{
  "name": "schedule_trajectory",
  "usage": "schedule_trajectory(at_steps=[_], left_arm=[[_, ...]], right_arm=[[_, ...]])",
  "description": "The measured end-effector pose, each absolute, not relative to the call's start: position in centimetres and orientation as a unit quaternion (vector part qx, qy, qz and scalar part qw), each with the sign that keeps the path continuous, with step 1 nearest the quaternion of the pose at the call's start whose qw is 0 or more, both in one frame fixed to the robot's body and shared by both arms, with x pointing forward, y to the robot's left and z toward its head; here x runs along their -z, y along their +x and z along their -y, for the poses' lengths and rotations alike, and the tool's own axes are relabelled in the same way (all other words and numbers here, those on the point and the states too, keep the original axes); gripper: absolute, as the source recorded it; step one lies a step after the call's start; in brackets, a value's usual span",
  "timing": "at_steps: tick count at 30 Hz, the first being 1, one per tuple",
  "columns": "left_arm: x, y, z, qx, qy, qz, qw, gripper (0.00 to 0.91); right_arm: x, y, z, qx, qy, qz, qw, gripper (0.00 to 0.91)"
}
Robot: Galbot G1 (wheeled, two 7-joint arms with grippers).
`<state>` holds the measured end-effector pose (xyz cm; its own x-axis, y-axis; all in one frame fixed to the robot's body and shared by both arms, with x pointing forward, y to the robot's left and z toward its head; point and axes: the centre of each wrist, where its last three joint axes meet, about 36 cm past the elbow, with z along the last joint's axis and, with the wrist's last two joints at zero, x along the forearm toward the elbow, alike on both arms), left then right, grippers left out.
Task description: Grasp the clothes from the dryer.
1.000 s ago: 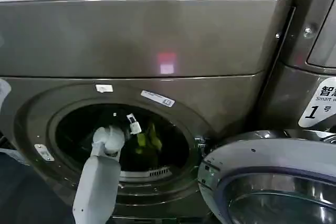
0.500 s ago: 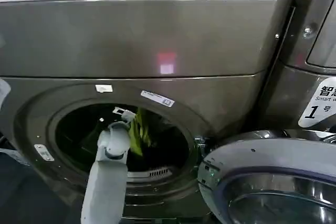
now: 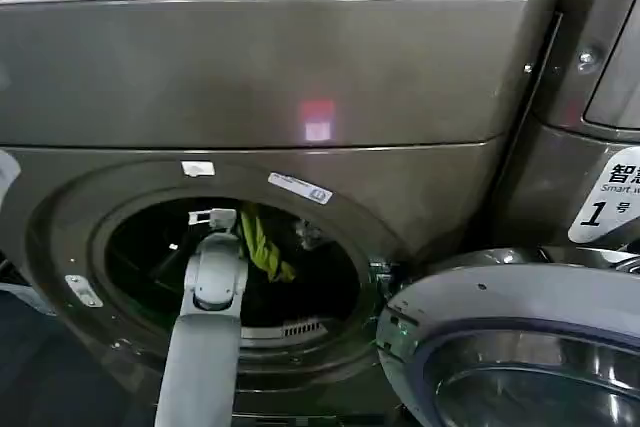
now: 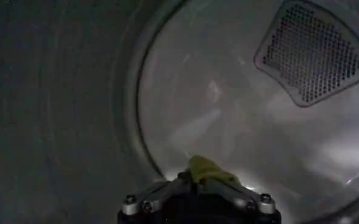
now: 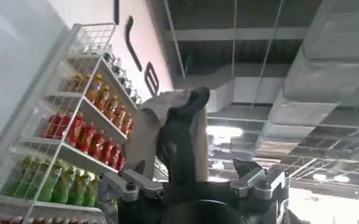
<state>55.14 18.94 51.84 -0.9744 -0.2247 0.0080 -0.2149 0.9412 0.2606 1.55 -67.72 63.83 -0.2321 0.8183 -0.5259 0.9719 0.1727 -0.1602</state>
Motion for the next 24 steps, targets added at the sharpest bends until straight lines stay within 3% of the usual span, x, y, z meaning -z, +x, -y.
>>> schedule_trajectory(at_steps=[24], left_arm=[[-51.53, 54.72, -18.67, 0.074, 0.067, 0.995, 0.010, 0.000]], right_arm=[[-63.75, 1.19, 67.72, 0.237, 0.599, -0.746, 0.170, 0.907]])
